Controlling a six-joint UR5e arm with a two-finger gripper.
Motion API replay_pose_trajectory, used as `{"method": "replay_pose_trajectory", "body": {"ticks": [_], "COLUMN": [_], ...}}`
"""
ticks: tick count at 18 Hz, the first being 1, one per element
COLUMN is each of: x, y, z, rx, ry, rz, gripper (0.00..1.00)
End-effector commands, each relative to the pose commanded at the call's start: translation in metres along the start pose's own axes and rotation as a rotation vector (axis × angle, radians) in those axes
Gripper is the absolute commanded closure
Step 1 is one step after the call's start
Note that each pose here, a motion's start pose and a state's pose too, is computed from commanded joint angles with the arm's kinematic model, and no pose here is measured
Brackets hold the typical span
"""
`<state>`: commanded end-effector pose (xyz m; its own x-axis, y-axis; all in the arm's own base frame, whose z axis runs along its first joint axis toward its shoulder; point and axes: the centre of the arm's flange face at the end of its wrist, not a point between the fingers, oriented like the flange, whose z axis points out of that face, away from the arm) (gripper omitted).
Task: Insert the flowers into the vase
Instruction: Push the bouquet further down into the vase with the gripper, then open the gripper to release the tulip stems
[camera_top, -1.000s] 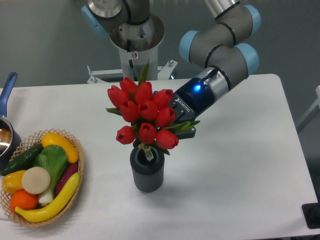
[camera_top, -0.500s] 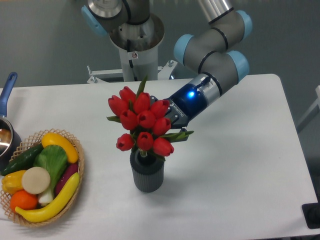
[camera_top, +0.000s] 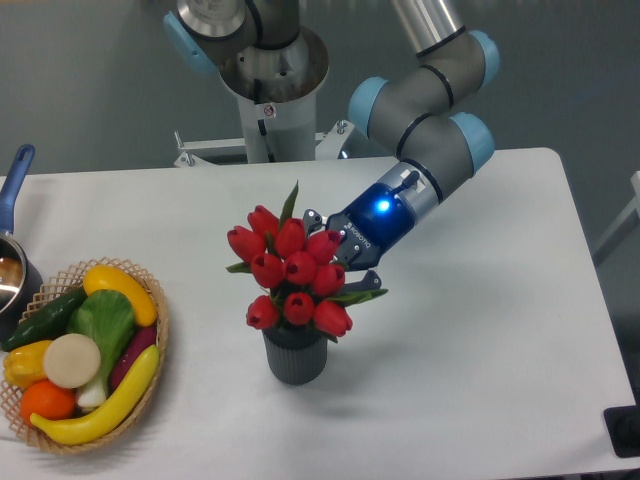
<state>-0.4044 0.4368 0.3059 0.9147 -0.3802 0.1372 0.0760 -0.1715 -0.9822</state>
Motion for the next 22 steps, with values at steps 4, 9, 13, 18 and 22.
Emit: {"method": "replay_pose_trajectory", "body": {"ticks": [4, 9, 13, 18, 22], "x": [0.000, -0.002, -0.004, -0.002, -0.002], "y": [0.015, 0.025, 0.032, 0.047, 0.045], "z": [0.002, 0.002, -0.001, -0.013, -0.015], "rx": [-0.014, -0.028, -0.027, -0.025, -0.024], "ry": [0.001, -0.002, -0.007, -0.025, -0.030], "rz": [-0.026, -0.041, -0.053, -0.018, -0.015], "gripper": [0.74, 0.72, 0.69, 0.58, 0.31]}}
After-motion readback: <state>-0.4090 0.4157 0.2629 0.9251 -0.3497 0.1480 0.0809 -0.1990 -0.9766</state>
